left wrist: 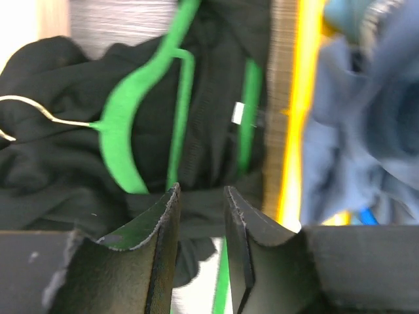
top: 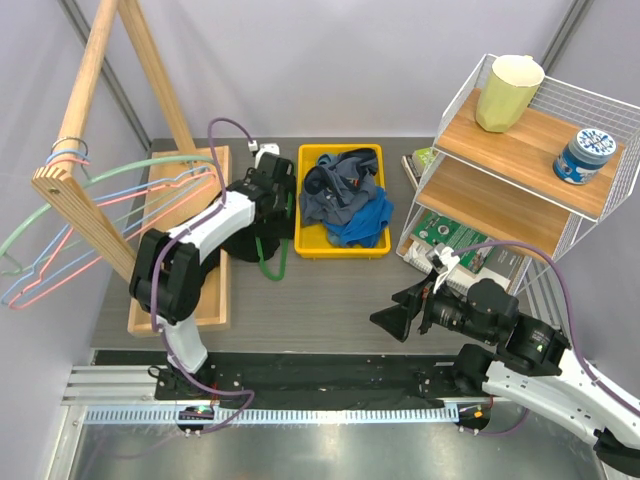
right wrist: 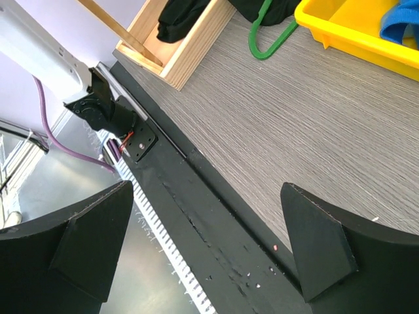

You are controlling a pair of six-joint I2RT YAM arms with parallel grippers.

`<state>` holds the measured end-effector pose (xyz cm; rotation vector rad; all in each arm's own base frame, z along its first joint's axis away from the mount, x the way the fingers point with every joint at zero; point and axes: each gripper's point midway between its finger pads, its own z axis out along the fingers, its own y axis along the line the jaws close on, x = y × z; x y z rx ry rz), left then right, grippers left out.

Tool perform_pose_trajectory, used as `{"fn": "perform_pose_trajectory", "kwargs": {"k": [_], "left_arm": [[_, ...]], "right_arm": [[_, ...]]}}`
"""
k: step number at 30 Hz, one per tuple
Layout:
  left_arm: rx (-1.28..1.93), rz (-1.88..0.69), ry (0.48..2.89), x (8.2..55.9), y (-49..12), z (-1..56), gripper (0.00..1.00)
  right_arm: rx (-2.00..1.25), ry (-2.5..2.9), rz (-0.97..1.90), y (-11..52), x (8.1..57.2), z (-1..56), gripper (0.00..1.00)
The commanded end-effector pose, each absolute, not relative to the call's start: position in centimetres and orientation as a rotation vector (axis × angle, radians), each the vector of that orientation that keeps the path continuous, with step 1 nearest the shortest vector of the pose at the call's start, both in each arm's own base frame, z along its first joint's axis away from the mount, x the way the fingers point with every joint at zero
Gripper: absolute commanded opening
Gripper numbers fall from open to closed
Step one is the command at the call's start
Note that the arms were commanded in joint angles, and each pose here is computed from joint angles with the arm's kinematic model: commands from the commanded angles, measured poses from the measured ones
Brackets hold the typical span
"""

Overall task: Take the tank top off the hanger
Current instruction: Pick up the hanger at the center of the board.

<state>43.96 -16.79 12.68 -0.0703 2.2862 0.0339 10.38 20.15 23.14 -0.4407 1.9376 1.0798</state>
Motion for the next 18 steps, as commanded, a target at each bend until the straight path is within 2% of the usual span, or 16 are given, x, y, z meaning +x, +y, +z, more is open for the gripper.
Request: {"fn": "perform_pose_trajectory", "kwargs": {"k": [1,10,18], "left_arm": [[-0.131,0.060,2.338,44.3,-15.6,12.5,0.34],[-0.245,0.243,2.400,45.9,-11.8,9.5,0.22],[-0.376,0.377,2.403,46.2,-8.8,8.1,0.26]], "right_arm": [[-0.459,1.876,1.116,20.5,10.2,24.5,1.00],[-0.479,1.864,1.130,20.6,9.9,24.7,1.00],[-0.486,1.866,1.132,20.7,9.9,24.6,1.00]]}}
